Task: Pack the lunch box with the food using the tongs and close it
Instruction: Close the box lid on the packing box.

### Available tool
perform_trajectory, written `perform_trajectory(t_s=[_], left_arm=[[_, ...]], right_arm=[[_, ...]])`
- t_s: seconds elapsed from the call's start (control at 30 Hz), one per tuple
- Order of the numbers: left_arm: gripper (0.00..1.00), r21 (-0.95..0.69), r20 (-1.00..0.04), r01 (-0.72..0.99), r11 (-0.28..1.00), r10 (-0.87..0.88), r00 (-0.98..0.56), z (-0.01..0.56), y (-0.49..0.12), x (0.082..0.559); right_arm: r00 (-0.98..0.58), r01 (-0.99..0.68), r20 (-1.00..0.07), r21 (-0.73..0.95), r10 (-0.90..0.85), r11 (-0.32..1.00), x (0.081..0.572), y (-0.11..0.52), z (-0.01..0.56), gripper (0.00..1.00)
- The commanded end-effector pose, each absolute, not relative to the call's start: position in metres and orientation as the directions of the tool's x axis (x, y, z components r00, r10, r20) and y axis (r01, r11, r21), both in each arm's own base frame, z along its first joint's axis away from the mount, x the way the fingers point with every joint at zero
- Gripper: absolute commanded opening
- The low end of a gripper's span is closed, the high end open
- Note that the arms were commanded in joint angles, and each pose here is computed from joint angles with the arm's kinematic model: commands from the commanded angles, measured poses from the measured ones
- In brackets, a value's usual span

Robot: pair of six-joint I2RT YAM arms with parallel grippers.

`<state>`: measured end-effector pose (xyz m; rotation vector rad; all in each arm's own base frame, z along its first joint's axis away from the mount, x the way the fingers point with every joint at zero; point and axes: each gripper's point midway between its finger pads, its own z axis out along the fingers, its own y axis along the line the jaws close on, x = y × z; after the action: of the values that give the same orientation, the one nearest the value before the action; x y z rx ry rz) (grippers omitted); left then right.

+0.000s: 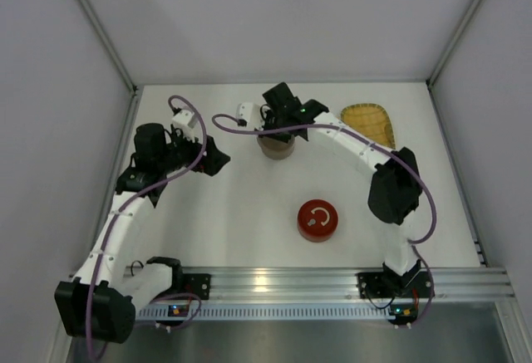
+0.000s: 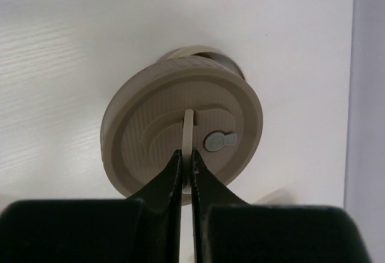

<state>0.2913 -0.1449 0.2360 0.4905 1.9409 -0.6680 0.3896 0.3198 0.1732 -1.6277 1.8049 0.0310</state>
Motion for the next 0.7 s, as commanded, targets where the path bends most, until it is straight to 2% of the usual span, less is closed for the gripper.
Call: perform_trajectory(t_s=[0.0,0.07,0.2,0.43,0.67], left_arm=[[0.98,-0.330,-0.893,0.600,0.729,-0.036,-0.448,0.259,-0.141,0.296],[0.98,-0.338,-0.893,0.589,0.734,-0.053,-0.447,0.258,-0.136,0.298],[0.98,-0.355,-0.885,0.583,0.731,-0.063,-0.461,0.251,-0.132,0.296],[0.98,-0.357,-0.884,0.583,0.730,-0.063,-0.463,0.244,-0.131,0.296],[0.98,-0.350,-0.882,0.580,0.736,-0.051,-0.468,0.240,-0.129,0.296]], right_arm=[[0.053,-0.869,-0.455,-0.459,-0.889,0.183,0.423,0.318,0.175,0.00],[0.064,-0.860,-0.455,-0.477,-0.888,0.182,0.439,0.322,0.181,0.00],[0.041,-0.875,-0.429,-0.451,-0.902,0.175,0.460,0.320,0.157,0.00],[0.046,-0.906,-0.380,-0.406,-0.924,0.122,0.454,0.317,0.127,0.00],[0.064,-0.916,-0.393,-0.388,-0.918,0.102,0.454,0.324,0.113,0.00]])
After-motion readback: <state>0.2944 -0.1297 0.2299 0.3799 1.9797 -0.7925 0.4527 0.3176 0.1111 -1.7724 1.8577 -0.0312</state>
